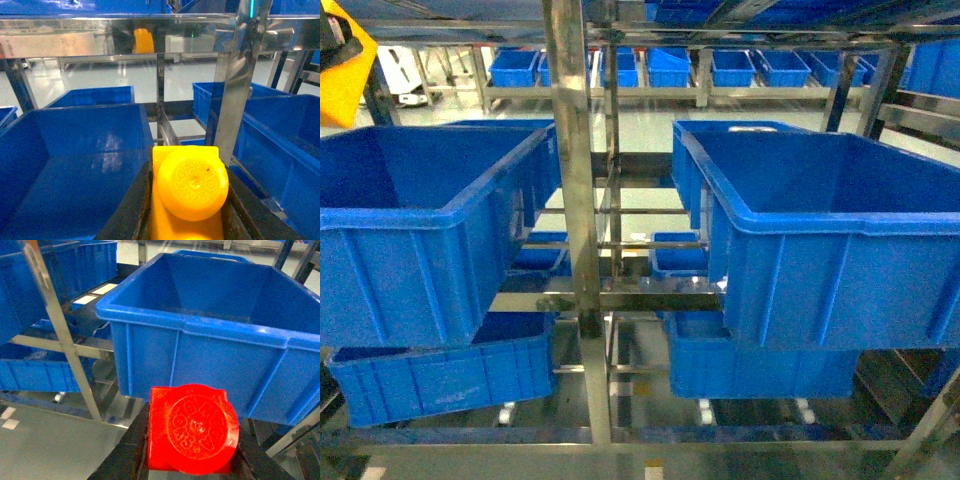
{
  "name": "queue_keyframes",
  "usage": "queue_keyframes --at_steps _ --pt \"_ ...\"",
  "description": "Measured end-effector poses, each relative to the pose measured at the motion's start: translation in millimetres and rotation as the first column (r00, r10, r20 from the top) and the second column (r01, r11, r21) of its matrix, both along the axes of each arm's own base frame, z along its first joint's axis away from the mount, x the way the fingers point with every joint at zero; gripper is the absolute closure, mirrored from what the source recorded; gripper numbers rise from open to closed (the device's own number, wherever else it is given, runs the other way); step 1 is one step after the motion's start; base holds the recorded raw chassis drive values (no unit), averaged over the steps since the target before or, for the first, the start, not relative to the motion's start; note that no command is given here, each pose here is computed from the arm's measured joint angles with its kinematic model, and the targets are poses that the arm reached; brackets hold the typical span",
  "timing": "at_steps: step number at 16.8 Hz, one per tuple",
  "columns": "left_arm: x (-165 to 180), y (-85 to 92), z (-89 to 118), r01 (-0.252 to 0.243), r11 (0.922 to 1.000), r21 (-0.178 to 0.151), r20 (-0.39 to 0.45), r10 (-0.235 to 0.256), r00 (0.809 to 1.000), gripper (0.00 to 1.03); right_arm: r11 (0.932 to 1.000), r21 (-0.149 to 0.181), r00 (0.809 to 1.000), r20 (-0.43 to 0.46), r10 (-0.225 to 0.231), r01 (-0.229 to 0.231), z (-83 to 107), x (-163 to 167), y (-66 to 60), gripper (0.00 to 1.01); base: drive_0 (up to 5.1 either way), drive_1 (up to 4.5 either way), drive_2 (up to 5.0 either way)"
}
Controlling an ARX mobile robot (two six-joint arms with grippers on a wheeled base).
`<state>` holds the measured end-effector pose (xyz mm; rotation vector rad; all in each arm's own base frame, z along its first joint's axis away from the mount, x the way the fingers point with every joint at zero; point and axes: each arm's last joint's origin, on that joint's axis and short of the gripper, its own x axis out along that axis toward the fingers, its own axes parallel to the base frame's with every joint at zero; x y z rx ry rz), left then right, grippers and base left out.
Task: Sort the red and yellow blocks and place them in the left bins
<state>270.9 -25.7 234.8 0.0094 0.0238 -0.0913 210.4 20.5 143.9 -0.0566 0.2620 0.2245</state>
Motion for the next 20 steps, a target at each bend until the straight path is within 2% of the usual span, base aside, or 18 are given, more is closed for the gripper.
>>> queue_keyframes --at_steps 6,9,12,14,20 --pt "0 0.0 -1 0.001 1.0000 0.001 -0.009 -0.001 1.000 0.76 1.0000 0.000 1.000 0.003 0.000 0.000 0.3 0 0.1 0.73 0.0 4.35 -4.3" --pt "1 0.6 -1 -0.003 1.0000 0.001 -0.010 0.003 1.000 0.77 1.0000 0.000 1.000 0.000 0.000 0.000 0.2 0 0.1 0.73 0.0 0.00 0.0" --pt "1 -0.1 -1 0.000 1.0000 0.001 -0.009 0.000 1.000 0.77 0.9998 -0.001 1.000 -0.009 -0.021 0.021 -1.0 12 -8.8 0.73 0.0 0.00 0.0" --pt "1 0.0 -1 -0.001 1.0000 0.001 -0.009 0.001 1.000 0.77 0.9997 0.000 1.000 -0.008 -0.024 0.024 -0.2 16 -10.0 0.73 0.0 0.00 0.0" --pt "1 -0.1 -1 0.000 1.0000 0.001 -0.009 0.000 1.000 0.77 0.9998 0.000 1.000 0.016 -0.020 0.020 4.5 36 -12.5 0.73 0.0 0.00 0.0"
